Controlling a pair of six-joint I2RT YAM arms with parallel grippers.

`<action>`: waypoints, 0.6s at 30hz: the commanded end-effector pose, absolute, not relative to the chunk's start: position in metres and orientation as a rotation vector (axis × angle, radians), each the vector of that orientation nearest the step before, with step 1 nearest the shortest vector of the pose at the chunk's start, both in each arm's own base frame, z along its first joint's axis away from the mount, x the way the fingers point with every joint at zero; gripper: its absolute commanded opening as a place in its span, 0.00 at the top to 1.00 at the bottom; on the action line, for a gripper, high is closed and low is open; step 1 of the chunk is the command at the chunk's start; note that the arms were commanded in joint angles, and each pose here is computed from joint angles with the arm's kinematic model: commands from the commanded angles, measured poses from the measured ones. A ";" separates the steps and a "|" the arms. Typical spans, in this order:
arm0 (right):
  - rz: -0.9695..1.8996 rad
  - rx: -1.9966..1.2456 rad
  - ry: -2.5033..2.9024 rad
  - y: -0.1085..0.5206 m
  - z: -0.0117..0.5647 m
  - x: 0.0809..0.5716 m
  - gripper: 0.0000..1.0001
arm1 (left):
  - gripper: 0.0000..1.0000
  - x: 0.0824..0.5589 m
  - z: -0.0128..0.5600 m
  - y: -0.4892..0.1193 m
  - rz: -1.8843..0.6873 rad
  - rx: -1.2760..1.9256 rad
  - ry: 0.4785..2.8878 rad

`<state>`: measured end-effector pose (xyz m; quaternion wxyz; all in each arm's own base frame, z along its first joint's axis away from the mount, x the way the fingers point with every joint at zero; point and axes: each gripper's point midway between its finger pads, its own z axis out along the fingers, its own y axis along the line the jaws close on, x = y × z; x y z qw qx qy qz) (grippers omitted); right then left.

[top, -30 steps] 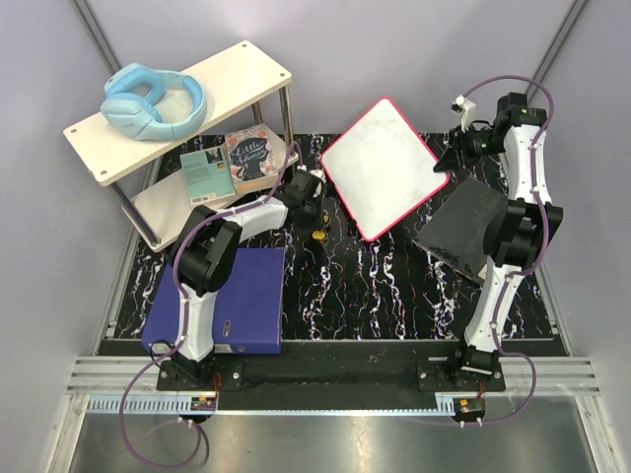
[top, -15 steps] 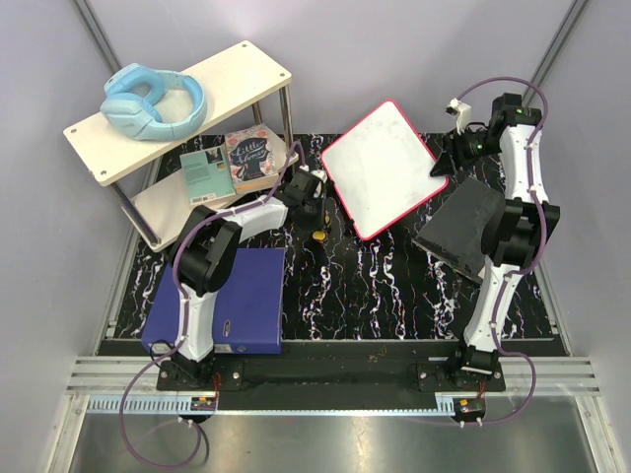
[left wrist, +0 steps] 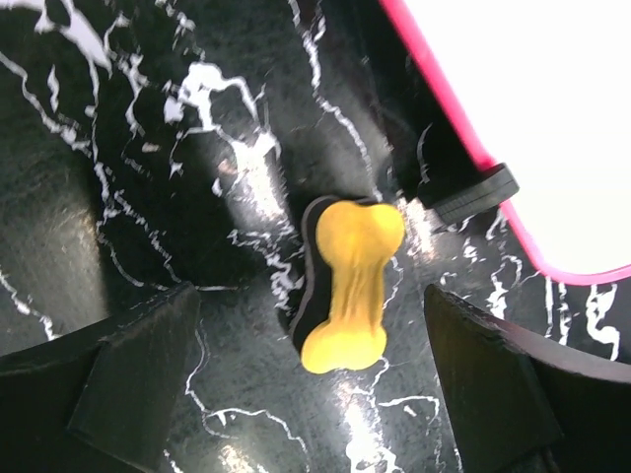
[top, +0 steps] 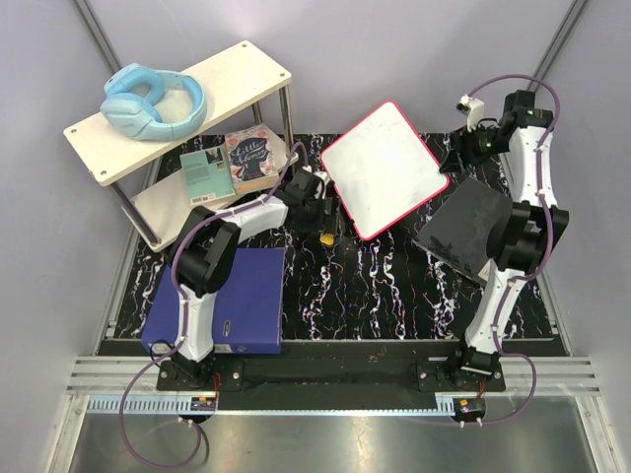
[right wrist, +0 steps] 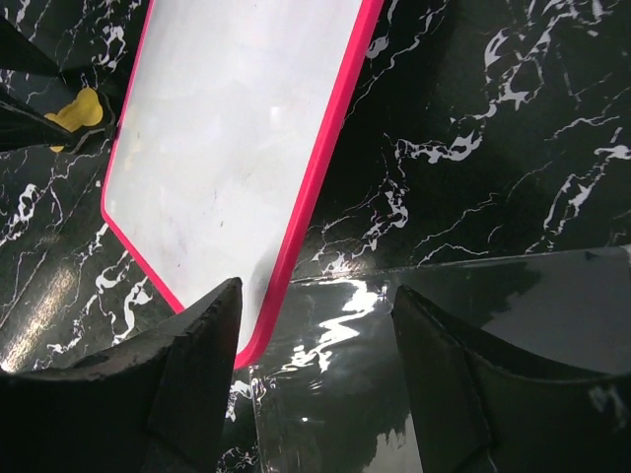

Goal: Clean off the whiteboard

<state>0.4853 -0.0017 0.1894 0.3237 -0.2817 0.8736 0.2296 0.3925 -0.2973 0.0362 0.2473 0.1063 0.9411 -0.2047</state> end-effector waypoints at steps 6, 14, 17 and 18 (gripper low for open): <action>0.444 -0.728 2.125 -0.002 0.279 0.472 0.22 | 0.01 0.396 0.107 -0.280 -0.515 0.276 2.411; 0.513 -0.690 1.914 0.035 0.354 0.451 0.00 | 0.01 0.388 0.169 -0.264 -0.500 0.257 2.269; 0.577 -0.717 1.869 0.064 0.361 0.440 0.00 | 0.01 0.376 0.198 -0.273 -0.601 0.351 2.196; 0.579 -0.714 1.874 0.070 0.360 0.438 0.00 | 0.01 0.372 0.210 -0.277 -0.648 0.368 2.172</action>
